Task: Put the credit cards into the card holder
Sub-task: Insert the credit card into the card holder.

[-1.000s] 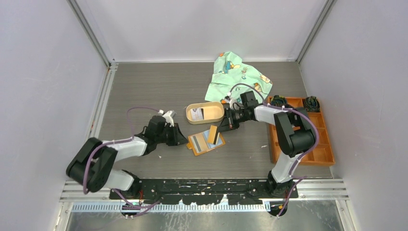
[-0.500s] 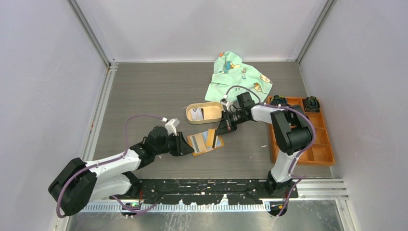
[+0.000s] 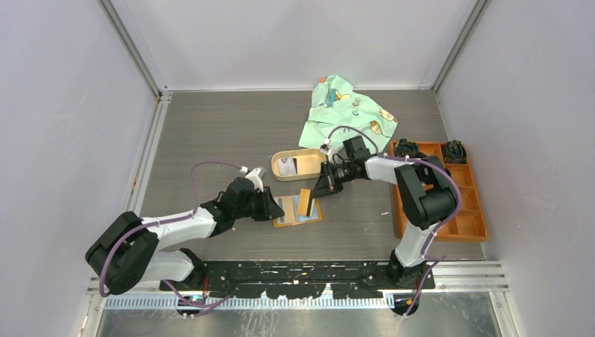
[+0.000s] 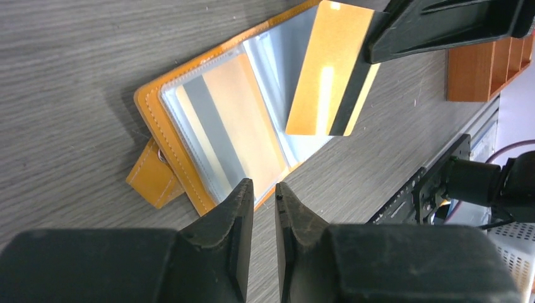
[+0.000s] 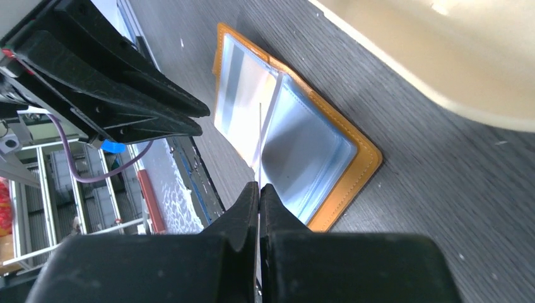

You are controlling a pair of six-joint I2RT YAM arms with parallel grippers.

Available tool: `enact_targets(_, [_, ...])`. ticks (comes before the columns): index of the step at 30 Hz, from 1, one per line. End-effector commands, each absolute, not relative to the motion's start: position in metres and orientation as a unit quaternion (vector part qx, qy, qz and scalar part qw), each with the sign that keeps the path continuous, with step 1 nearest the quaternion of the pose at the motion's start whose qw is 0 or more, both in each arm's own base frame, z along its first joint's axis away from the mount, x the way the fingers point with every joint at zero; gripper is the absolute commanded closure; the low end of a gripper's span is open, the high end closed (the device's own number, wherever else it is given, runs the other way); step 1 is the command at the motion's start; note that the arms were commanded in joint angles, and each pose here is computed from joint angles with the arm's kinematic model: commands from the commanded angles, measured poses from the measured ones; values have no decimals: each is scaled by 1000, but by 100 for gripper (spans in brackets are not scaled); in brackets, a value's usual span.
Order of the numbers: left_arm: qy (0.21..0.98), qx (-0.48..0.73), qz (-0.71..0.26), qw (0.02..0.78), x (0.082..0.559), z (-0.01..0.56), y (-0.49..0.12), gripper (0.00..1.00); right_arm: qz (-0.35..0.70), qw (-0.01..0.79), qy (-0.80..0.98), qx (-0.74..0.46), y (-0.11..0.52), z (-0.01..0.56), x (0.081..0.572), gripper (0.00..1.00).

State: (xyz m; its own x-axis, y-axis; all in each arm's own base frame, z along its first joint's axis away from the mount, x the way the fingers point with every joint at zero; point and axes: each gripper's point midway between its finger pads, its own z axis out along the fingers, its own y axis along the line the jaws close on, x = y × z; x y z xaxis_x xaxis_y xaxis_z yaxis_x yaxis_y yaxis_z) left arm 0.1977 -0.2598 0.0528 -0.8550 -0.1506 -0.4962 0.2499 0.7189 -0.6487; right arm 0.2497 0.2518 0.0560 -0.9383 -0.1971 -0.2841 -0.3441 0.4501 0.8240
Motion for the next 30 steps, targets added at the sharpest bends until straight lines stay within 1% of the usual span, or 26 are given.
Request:
enact_targets(1, [884, 45, -354, 301, 216, 64, -263, 81, 522, 131, 823, -182, 253, 93, 265, 99])
enact_targets(5, [895, 47, -327, 299, 218, 54, -256, 83, 537, 126, 816, -171, 257, 93, 265, 99])
enact_targets(11, [899, 46, -318, 297, 217, 49, -252, 84, 540, 101, 821, -158, 265, 78, 263, 99])
enact_targets(18, [904, 45, -309, 292, 216, 42, -250, 85, 511, 81, 842, -153, 260, 56, 262, 99])
enact_targets(30, [908, 50, -300, 287, 217, 35, -249, 84, 491, 60, 854, -162, 263, 42, 254, 99])
